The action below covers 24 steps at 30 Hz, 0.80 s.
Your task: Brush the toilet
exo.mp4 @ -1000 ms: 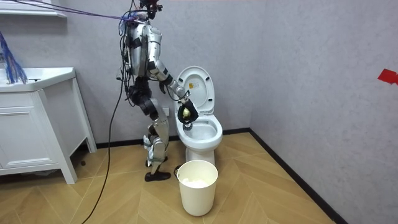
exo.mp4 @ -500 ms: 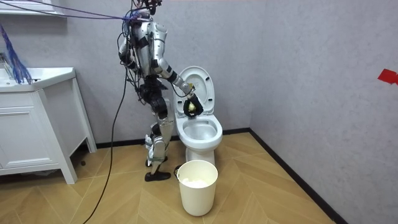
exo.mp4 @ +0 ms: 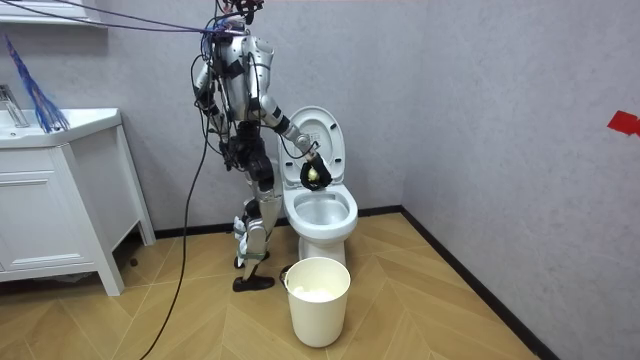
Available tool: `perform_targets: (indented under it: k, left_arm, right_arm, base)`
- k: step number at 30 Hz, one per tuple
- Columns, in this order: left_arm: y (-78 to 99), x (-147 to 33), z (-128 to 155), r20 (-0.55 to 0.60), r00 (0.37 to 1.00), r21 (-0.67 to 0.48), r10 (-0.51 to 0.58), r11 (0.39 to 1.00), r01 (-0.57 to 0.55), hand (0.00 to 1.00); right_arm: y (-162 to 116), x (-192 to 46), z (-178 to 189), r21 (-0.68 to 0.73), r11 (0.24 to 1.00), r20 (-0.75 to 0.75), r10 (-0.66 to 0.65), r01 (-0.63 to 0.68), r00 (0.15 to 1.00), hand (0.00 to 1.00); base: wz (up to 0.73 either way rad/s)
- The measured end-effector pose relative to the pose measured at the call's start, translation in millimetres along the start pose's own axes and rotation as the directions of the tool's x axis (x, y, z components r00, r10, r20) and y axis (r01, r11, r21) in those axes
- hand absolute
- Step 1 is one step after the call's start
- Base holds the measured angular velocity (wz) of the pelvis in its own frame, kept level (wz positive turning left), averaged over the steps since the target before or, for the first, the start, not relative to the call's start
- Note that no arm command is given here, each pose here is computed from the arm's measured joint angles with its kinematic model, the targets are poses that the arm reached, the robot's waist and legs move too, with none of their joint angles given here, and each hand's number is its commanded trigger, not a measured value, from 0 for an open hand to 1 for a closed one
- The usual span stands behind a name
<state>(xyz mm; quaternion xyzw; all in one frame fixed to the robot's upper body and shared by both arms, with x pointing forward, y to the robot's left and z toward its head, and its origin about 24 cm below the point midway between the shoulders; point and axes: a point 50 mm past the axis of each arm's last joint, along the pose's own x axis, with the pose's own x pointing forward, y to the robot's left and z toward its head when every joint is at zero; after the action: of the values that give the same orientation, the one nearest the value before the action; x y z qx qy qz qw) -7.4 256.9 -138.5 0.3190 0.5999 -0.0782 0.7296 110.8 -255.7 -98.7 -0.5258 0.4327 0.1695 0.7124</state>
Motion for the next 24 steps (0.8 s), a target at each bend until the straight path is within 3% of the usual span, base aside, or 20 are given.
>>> perform_targets:
  k: [5, 12, 18, 24]
  left_arm:
    - [-2.7, 2.6, -23.5, -0.136, 0.99, -0.149, -0.027, 0.989, 0.006, 0.0]
    - [-5.2, 6.1, -15.6, -0.143, 0.989, -0.249, -0.027, 0.968, -0.009, 0.0]
    - [3.0, 13.4, 6.0, -0.095, 0.995, -0.257, -0.003, 0.966, -0.022, 0.0]
    - [1.9, 14.7, 10.7, -0.095, 0.995, -0.261, 0.008, 0.965, -0.033, 0.0]
  right_arm:
    - [-0.3, 1.5, -10.6, 0.274, 0.955, -0.034, -0.104, 0.109, 0.994, 1.0]
    - [11.2, -5.5, -25.6, 0.55, 0.793, -0.166, -0.205, 0.263, 0.965, 1.0]
    - [32.4, -13.2, -42.5, 0.618, 0.696, -0.322, -0.199, 0.365, 0.926, 1.0]
    - [60.9, -17.2, -57.0, 0.616, 0.705, -0.408, -0.095, 0.351, 0.908, 1.0]
  base:
    - [-0.15]
    - [-0.29]
    - [-0.32]
    - [-0.33]
